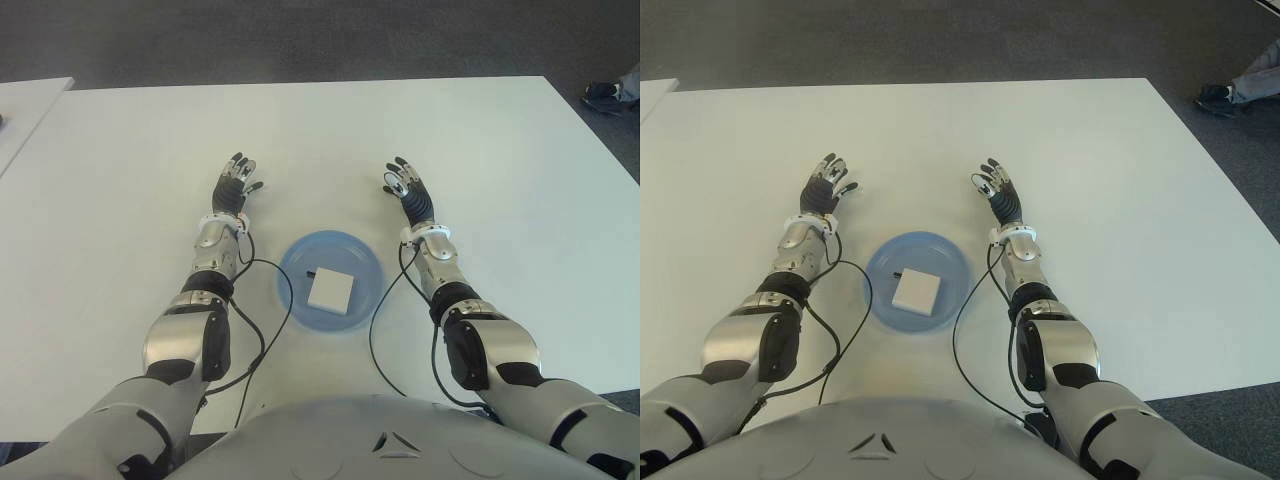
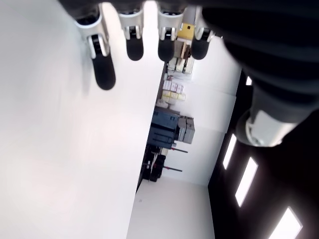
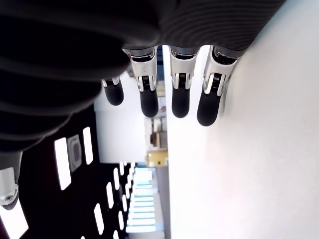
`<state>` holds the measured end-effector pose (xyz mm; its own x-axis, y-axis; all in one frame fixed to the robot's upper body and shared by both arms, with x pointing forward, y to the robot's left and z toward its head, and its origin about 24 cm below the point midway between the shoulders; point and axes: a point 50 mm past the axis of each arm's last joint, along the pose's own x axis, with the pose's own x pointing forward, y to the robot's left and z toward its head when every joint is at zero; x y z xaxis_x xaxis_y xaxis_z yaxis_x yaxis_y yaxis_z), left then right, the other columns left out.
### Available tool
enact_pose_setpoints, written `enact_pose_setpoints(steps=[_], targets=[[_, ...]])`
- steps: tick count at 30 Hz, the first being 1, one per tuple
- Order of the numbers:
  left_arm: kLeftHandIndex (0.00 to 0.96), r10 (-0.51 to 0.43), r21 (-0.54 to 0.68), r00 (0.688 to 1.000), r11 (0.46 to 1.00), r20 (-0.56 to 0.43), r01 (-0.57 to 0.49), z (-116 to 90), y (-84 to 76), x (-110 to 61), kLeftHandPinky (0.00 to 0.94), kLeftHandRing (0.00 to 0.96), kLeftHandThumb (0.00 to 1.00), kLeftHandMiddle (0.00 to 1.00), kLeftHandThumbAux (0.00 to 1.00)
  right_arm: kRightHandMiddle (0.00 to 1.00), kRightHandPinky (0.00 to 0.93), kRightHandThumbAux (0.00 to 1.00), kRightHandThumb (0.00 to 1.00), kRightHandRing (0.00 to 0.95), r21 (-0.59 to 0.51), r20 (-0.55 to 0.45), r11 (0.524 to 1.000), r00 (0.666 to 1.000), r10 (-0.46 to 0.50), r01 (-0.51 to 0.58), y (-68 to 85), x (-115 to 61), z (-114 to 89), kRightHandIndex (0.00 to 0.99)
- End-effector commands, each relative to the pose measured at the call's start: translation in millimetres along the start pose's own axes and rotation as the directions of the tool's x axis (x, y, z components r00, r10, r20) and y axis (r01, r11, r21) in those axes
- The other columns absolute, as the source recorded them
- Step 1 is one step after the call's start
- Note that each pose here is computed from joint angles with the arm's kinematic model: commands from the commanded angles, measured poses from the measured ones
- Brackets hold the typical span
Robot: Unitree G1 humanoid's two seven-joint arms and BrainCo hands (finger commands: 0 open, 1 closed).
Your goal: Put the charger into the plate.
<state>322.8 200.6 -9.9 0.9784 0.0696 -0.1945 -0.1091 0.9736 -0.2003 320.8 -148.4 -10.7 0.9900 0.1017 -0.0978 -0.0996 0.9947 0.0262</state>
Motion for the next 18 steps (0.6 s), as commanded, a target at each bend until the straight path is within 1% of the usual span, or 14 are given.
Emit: enact_pose_setpoints(steps=[1,9,15,18], targets=[[0.000,0.015,0.036,0.997,0.999,-0.080,-0.012,-16,6.7,-7.6,0.000,0.000,0.121,0.000,0.523,0.129,0.068,0.477,0.000,0.103,0.039,-0.163,0.999,0.986,-0.018,0.025,-0.1,-22.0,-37,0.061],[0.000,-0.108,0.106,0.989,0.987,-0.097,0.119,-24,7.8,-16.2,0.000,0.000,0.088,0.000,0.513,0.119,0.070,0.463,0.000,0.096,0.039,-0.163,0.999,0.986,-0.021,0.028,-2.7,-23.4,-38,0.052],[0.000,-0.151,0.135,0.985,0.978,-0.088,0.162,-27,6.9,-20.8,0.000,0.000,0.073,0.000,0.519,0.118,0.068,0.457,0.000,0.094,0.037,-0.164,0.999,0.986,-0.022,0.029,-3.4,-24.4,-39,0.052],[0.000,-0.173,0.175,0.983,0.968,-0.065,0.182,-26,2.5,-22.3,0.000,0.000,0.068,0.000,0.529,0.120,0.064,0.457,0.000,0.095,0.036,-0.163,0.999,0.986,-0.022,0.028,-3.8,-25.1,-39,0.052]])
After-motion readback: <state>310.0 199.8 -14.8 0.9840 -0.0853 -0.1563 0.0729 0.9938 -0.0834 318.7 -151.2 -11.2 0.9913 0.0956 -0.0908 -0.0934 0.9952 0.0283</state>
